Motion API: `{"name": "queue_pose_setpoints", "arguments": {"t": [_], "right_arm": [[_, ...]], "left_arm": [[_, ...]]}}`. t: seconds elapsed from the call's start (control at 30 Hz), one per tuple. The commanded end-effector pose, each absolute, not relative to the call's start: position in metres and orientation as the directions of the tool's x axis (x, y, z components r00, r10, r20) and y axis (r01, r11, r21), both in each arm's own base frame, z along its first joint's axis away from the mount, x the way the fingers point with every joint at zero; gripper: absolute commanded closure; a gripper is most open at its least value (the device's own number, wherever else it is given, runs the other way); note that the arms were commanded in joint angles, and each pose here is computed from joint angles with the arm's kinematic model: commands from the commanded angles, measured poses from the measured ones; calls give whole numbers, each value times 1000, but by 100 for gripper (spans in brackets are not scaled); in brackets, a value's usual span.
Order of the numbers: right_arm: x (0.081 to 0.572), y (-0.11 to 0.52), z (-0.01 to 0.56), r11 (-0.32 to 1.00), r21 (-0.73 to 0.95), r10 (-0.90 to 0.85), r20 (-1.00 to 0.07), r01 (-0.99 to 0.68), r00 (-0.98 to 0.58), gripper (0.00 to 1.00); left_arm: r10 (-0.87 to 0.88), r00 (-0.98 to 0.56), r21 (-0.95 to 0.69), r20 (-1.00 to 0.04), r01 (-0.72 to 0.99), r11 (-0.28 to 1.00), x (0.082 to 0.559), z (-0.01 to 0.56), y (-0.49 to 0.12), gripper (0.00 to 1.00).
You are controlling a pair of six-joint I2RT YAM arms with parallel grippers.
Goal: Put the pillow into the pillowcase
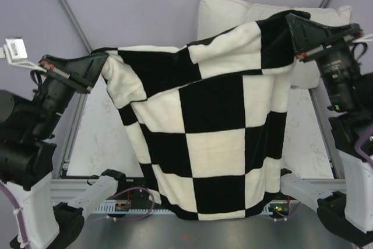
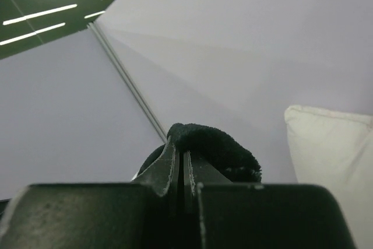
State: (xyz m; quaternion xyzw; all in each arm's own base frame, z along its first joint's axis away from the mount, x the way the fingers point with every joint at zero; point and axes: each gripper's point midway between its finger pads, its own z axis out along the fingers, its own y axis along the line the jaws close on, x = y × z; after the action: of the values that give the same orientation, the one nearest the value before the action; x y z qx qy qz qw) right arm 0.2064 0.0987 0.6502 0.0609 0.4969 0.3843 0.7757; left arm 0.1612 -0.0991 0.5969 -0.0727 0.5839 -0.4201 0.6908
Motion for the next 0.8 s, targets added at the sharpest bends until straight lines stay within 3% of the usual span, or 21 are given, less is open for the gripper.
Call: {"name": "queue_pose_setpoints", "arguments": {"t": [0.0, 0.2, 0.33, 0.6, 0.77], "right_arm": [[192, 84, 694, 666, 479, 716, -626, -573, 309, 100], [142, 64, 727, 664, 423, 726, -562, -616, 396, 100], [106, 44, 737, 672, 409, 728, -513, -617, 454, 100], [102, 20, 719, 731, 456, 681, -534, -507, 501, 100], [77, 14, 731, 729, 422, 683, -503, -538, 530, 100]], "left_arm": [[-686, 184, -521, -704, 521, 675, 138, 656, -72, 98], [-672, 387, -364, -631, 618, 697, 53, 708, -49, 98], [-671, 437, -300, -599, 654, 694, 19, 716, -43, 98], [-679, 389, -331, -622, 656, 679, 36, 706, -51, 98], [-693, 404, -321, -598, 671, 668, 21, 711, -47, 98]]}}
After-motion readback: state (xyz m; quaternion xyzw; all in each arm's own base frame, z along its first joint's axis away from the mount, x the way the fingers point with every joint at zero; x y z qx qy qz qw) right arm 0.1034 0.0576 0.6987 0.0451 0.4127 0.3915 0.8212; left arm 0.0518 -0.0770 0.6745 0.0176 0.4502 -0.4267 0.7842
